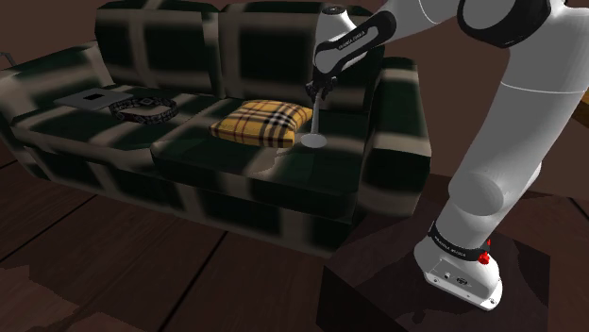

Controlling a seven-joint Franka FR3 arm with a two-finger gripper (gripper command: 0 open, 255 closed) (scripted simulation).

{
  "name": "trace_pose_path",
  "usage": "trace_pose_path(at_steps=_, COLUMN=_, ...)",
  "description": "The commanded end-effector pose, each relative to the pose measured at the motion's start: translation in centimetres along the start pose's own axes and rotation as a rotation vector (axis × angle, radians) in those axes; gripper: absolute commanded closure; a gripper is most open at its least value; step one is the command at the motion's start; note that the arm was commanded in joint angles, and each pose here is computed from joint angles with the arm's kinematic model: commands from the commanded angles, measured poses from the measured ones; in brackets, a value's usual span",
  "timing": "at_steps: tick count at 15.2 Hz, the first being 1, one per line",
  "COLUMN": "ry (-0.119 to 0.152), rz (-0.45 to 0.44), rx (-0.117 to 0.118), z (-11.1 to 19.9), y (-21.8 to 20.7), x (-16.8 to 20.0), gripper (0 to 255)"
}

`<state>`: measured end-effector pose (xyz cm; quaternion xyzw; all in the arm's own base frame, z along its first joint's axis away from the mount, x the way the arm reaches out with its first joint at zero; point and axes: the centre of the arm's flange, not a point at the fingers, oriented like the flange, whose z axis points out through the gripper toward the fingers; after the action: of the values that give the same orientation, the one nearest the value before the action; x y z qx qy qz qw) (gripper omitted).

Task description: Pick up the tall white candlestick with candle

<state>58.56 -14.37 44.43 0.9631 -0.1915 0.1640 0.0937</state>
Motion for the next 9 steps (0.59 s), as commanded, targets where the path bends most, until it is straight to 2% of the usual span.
trace_pose_path(at_steps=1, ry=-0.001, rz=0.0, rx=0.0, z=0.1, y=0.0, x=0.0, gripper=255)
trace_pose_path(at_steps=6, ry=-0.001, rz=0.0, rx=0.0, z=0.1, y=0.0, x=0.0, gripper=255)
trace_pose_path(at_steps=9, ry=-0.001, rz=0.0, rx=0.0, z=-1.4, y=0.2, x=0.6, gripper=255)
